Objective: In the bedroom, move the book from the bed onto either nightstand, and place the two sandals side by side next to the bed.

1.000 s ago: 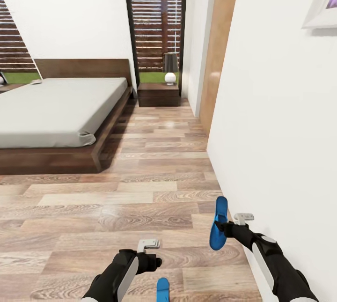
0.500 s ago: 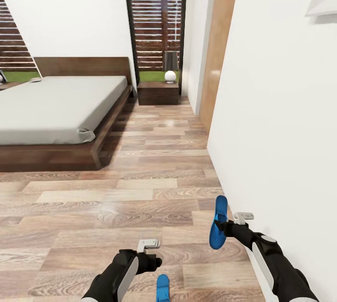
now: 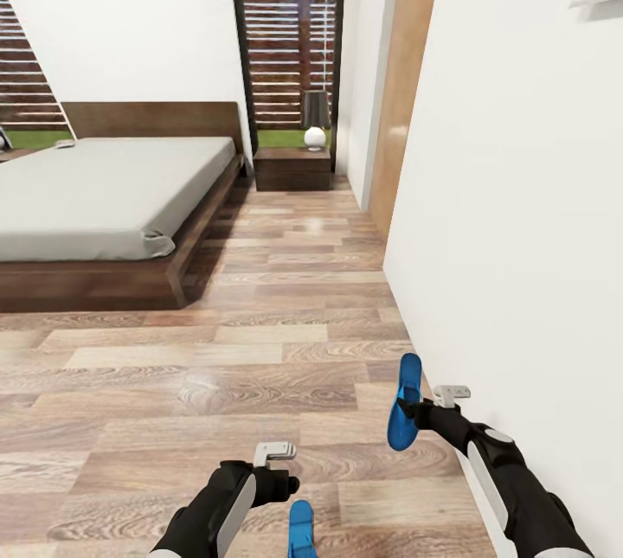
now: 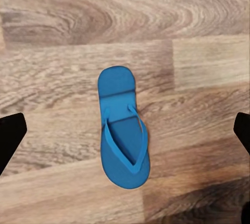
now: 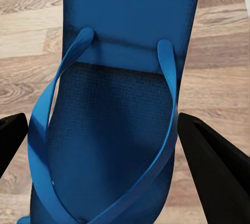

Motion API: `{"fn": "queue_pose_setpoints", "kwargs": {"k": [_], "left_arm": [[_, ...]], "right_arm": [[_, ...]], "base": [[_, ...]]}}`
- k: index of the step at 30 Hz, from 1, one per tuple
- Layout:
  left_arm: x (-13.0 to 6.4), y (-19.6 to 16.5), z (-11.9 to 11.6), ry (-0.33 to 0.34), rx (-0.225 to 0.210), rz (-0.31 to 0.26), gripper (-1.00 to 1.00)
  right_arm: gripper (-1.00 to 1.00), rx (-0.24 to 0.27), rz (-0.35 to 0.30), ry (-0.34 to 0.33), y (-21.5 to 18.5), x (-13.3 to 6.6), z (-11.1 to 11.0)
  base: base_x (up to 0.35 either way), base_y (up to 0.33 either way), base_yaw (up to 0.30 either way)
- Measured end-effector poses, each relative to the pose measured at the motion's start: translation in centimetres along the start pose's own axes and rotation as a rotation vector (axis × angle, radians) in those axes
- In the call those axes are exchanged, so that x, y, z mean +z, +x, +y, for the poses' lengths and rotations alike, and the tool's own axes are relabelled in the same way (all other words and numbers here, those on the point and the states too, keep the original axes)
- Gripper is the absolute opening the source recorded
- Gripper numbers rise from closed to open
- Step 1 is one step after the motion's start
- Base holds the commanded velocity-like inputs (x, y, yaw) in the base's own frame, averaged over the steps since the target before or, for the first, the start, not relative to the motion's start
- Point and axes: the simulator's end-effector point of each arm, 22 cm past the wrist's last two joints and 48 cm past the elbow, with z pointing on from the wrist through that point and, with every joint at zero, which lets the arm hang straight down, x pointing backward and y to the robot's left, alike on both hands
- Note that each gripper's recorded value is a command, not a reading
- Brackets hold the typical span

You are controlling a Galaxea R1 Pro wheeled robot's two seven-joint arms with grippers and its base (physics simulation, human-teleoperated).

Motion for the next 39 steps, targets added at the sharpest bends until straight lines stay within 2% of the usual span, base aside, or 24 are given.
{"fn": "queue_pose_setpoints", "kwargs": {"k": [14,39], "left_arm": [[2.7,1.7,0.7,0.0,0.0,0.0,1.0],[6.0,5.7,1.7,-0.002,-0.025,0.097,1.0]], "right_arm": [[-1.0,-0.005,-0.008,0.0,2.5,1.3,-0.6],[-1.0,0.017,0.091,0.013,8.0,3.7,-1.8]], "base": [[0.0,0.0,0.0],[0.0,0.0,0.0]]}}
